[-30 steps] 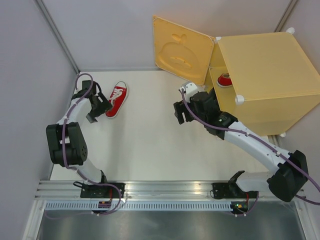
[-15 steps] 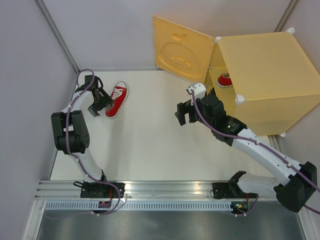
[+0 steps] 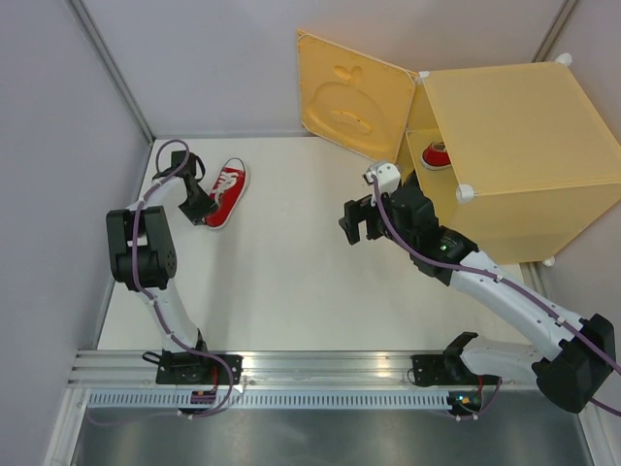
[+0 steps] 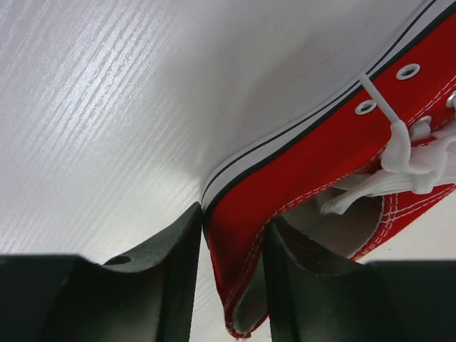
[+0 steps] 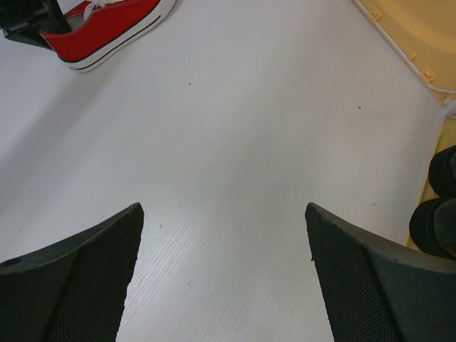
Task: Place and organize the shoes in the shoe cabinet
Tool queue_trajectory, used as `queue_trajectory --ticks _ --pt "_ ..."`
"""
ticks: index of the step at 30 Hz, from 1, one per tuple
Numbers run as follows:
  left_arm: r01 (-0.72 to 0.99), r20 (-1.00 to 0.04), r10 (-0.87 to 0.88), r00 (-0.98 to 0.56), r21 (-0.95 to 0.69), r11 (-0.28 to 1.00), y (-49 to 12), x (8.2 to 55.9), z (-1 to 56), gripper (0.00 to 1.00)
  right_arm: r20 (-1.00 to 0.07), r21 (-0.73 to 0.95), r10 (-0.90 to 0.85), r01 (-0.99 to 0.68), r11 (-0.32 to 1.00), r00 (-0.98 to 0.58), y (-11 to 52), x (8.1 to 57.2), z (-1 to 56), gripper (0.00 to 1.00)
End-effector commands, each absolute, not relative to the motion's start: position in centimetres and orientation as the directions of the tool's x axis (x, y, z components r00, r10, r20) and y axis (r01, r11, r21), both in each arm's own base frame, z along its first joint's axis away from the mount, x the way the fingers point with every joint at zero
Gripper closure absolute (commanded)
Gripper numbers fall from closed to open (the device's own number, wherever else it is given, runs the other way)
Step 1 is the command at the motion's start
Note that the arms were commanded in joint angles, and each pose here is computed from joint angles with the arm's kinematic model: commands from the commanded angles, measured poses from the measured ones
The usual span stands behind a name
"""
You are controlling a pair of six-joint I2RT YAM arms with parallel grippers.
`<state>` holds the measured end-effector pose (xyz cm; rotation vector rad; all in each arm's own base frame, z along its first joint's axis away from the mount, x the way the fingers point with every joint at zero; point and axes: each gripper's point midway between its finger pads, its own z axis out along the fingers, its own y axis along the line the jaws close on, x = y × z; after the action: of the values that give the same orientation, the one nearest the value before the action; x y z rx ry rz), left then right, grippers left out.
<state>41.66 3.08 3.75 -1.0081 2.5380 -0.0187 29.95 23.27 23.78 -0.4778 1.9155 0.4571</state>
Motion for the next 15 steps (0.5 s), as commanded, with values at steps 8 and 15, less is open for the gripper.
queue_trajectory --ticks 8,15 --pt "-0.573 -0.377 -0.587 -0.717 -0.161 0.803 0.7 42.1 4.3 0.91 -0.948 0.094 -0.069 -0.481 0.872 -0.310 22.5 30.5 25.6 0.02" --pt "-0.383 -0.430 -0.392 -0.814 -0.111 0.917 -5.7 41.5 6.3 0.98 -0.960 0.091 -0.038 -0.438 0.894 -0.277 21.5 30.6 26.6 0.02"
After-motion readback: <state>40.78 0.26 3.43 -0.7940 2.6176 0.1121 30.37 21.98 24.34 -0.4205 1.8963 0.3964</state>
